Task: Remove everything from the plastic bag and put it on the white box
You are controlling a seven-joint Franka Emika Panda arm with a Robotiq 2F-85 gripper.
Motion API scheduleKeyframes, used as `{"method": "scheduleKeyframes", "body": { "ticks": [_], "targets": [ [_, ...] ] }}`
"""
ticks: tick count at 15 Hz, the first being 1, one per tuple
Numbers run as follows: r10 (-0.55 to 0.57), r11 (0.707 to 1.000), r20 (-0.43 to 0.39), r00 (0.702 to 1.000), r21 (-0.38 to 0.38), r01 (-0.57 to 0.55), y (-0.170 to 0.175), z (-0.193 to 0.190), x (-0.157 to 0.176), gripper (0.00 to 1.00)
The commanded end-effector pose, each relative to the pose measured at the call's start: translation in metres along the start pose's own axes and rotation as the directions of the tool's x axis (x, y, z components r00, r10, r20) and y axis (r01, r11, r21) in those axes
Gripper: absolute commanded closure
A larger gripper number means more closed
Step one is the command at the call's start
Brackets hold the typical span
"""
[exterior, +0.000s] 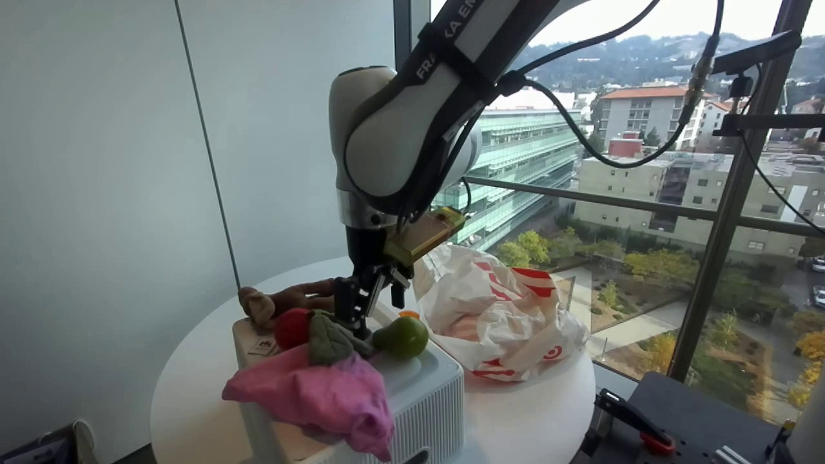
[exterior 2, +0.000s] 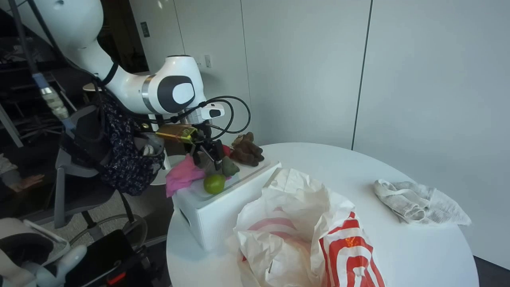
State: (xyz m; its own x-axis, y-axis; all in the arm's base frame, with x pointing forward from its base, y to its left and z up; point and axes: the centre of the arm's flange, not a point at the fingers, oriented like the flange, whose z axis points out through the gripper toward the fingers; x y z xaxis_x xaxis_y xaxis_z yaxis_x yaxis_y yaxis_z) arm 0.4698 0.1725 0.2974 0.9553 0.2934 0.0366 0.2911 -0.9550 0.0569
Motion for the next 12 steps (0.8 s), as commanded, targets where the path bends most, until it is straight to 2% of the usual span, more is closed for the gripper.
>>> {"method": "scheduleKeyframes", "body": {
  "ticks": [1,3,5,8,12],
  "targets": [
    [0.133,0.991,-0.003,0.991,0.013,-0.133,0.034,-0.044,-0.013,0.00],
    [0.228,0.974,-0.003,0.974,0.013,-0.228,0.059,-0.063,-0.017,0.00],
    [0.331,0.943,-0.005,0.944,-0.018,-0.331,0.091,-0.077,-0.022,0.00],
    [0.483,0.874,-0.030,0.875,-0.053,-0.483,0.139,-0.082,-0.033,0.00],
    [0.644,0.762,-0.036,0.764,-0.060,-0.645,0.195,-0.065,-0.055,0.00]
  ]
}}
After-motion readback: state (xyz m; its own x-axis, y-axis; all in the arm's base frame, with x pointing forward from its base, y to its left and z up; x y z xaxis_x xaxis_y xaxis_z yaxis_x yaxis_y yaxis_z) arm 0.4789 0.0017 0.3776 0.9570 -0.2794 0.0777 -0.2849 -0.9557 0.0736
